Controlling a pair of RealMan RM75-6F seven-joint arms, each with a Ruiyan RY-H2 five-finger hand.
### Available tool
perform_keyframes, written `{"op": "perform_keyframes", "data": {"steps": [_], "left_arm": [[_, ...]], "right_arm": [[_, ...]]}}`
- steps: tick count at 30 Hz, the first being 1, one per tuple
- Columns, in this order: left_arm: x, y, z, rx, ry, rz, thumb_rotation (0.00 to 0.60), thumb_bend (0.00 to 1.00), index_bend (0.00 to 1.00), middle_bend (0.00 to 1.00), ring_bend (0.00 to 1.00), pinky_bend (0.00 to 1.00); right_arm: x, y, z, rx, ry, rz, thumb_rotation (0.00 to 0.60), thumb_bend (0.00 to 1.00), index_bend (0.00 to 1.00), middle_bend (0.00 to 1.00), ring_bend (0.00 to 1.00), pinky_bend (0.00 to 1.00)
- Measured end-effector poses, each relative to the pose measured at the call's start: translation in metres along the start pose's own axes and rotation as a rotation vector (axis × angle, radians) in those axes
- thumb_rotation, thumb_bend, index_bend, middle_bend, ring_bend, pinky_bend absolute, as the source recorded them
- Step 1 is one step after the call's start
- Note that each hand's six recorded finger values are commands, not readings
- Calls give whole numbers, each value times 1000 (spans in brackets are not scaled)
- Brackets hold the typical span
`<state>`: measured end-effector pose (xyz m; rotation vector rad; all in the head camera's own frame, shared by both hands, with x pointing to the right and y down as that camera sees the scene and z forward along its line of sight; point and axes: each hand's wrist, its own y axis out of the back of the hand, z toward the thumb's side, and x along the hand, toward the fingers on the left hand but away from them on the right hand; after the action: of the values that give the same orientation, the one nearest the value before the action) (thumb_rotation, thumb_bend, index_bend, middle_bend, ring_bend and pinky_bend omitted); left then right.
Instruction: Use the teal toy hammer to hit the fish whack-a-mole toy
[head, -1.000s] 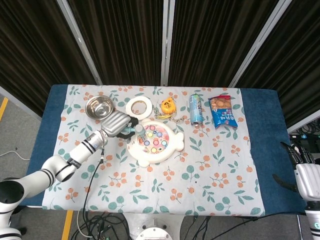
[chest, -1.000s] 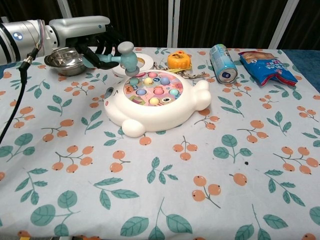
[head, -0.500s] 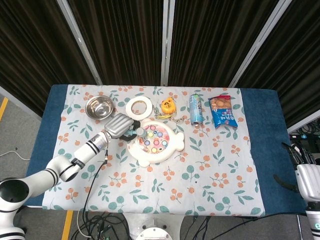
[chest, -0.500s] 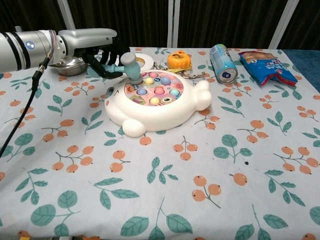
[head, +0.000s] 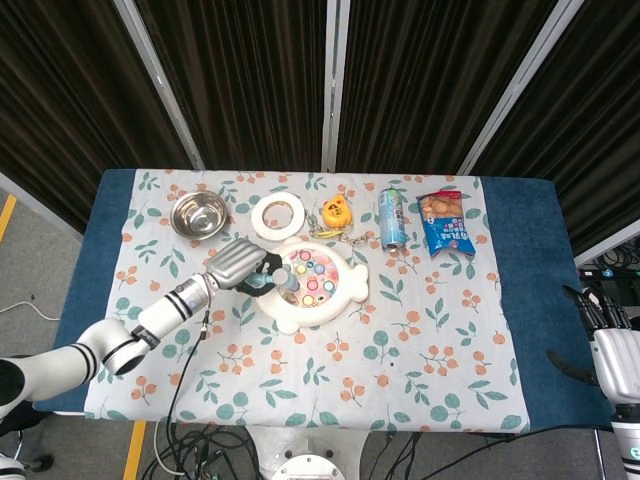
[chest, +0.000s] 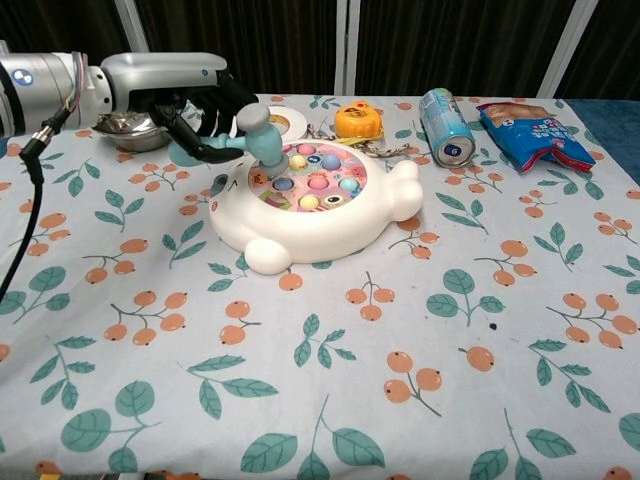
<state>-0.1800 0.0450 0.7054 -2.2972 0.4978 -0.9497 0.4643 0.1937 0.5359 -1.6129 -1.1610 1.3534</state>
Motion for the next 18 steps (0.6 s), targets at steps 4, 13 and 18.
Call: {"op": "perform_keyframes", "data": {"steps": [4, 13, 18], "left_arm": [[-2, -1, -6, -16, 24, -11, 600, 488, 627, 642, 563, 808], [-34, 0, -39, -50, 106, 23, 600, 489, 627, 642, 560, 807], [-50, -6, -59, -14, 165, 30, 600, 488, 625, 638, 554, 795]], "right_arm": [[0, 1, -1, 1, -2, -2, 600, 70, 109, 195, 33, 104], [-2, -2, 2, -4, 10, 5, 600, 70, 109, 195, 33, 104], [-4, -2, 4, -3, 17, 8, 600, 70, 109, 195, 33, 104]]}}
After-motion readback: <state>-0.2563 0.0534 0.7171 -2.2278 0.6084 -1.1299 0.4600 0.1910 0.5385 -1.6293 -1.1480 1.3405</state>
